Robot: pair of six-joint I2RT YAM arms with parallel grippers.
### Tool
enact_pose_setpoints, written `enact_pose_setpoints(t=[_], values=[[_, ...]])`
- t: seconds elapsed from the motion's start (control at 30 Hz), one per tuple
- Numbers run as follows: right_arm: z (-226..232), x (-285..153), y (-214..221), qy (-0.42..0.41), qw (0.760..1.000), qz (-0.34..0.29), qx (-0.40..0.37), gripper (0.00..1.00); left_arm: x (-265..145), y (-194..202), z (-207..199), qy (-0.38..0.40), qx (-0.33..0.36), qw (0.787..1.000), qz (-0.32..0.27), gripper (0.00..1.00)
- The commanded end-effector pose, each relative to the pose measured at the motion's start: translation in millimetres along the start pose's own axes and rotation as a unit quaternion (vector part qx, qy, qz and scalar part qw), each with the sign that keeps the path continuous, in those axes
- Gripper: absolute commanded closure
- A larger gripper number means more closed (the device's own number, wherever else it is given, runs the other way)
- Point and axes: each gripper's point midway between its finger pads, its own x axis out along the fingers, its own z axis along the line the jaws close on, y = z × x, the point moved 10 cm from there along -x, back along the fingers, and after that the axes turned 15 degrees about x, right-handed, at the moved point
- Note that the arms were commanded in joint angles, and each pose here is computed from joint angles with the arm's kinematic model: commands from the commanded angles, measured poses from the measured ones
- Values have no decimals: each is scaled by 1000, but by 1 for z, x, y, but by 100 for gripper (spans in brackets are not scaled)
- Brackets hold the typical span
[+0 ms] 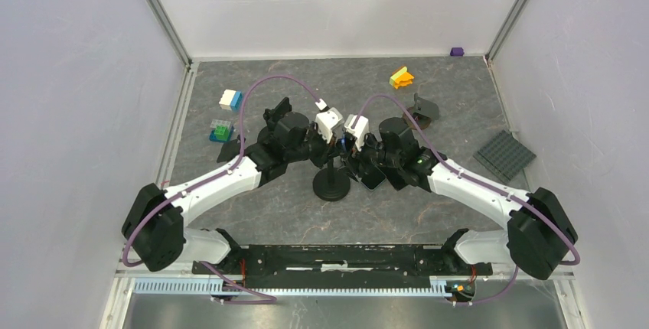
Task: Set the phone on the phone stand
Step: Install the phone on the phone stand.
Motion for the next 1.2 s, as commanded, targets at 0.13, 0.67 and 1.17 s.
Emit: enact_pose_setpoints(t=[0.13,0.67,1.17], values=[[118,-9,-43,-371,906,-66,-193,100,33,15,29,-111,-12,993,32,98],[67,-8,-49,-247,950,-75,-176,85,29,15,0,58,42,997,-40,98],[45,-20,-47,-197,965,-88,-149,56,25,15,3,48,37,997,-52,98]])
